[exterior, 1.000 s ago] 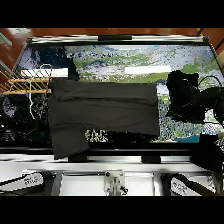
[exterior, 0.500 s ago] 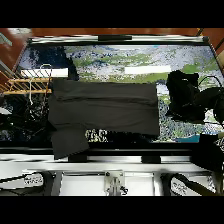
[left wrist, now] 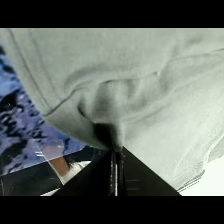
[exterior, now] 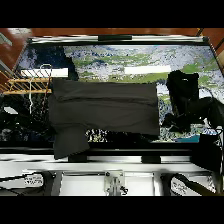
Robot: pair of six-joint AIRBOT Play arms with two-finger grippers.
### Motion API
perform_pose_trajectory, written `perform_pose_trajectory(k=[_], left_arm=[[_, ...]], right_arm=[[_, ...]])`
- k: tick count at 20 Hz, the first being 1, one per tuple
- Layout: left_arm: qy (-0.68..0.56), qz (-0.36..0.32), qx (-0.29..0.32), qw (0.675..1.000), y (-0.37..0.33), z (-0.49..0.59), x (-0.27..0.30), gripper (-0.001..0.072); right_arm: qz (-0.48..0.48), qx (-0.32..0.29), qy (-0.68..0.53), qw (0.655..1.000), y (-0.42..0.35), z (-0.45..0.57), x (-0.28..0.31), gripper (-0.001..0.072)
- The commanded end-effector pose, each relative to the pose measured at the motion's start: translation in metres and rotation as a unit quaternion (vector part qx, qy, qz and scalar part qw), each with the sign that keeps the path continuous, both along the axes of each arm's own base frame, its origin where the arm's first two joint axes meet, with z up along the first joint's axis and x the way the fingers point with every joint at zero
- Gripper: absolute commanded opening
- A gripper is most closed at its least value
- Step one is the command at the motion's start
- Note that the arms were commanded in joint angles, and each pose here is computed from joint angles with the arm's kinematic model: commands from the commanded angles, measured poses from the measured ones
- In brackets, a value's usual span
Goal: Fold the shirts.
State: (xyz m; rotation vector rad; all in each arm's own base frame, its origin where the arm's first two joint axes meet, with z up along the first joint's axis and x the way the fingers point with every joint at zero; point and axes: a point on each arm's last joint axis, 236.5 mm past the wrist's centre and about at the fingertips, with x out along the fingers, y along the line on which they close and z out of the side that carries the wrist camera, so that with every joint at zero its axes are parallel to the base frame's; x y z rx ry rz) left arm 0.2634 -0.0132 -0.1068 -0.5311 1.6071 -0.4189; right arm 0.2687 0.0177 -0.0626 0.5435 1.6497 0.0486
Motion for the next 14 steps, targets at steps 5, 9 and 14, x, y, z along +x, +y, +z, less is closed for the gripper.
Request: perform_pose_trajectory(k=[5, 9, 14], left_arm=[[0.0, -0.012, -0.02, 1.0, -0.008, 0.007, -0.003, 0.004], [-0.005, -0.015, -0.026, 1.0, -0.01, 0.009, -0.002, 0.004], [-0.011, -0.015, -0.024, 1.0, -0.009, 0.011, 0.002, 0.004]], right_arm=[[-0.056, 0.009, 0.008, 0.998, 0.009, -0.03, -0.009, 0.058], [-0.09, 0.022, -0.005, 0.996, 0.015, -0.039, -0.003, 0.0575], [-0.123, 0.02, -0.019, 0.992, 0.015, -0.049, 0.003, 0.0539]])
